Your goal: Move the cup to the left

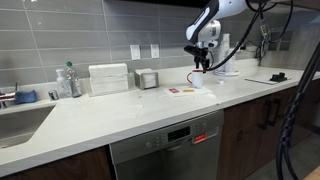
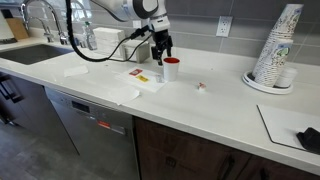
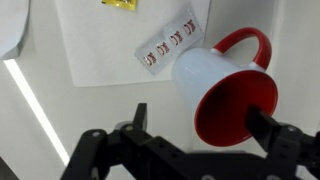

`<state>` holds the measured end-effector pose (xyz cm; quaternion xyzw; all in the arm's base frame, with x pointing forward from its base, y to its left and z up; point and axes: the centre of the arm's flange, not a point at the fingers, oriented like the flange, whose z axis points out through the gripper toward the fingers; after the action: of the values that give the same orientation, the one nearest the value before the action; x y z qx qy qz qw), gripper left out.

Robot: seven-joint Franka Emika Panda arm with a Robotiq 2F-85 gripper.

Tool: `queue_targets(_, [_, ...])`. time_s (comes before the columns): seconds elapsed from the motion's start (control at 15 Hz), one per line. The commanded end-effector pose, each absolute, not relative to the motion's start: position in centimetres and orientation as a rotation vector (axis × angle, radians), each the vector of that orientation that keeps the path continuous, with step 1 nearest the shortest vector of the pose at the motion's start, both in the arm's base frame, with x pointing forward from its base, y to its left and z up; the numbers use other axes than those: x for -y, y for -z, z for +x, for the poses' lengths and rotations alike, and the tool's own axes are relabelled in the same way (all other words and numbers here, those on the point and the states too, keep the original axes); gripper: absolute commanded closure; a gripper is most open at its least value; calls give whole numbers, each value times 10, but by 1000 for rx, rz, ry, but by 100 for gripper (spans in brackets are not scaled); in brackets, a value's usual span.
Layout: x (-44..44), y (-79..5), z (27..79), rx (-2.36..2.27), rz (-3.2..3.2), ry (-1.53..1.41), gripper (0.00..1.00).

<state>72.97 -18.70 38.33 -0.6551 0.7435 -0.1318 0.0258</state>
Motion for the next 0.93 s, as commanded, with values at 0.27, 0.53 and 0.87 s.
queue_targets(0.27, [196, -355, 762, -2357, -1992, 324, 0])
queue_targets(0.53, [200, -347, 766, -2391, -1988, 299, 42])
queue_targets(0.87, [202, -345, 767, -2437, -1975, 271, 81])
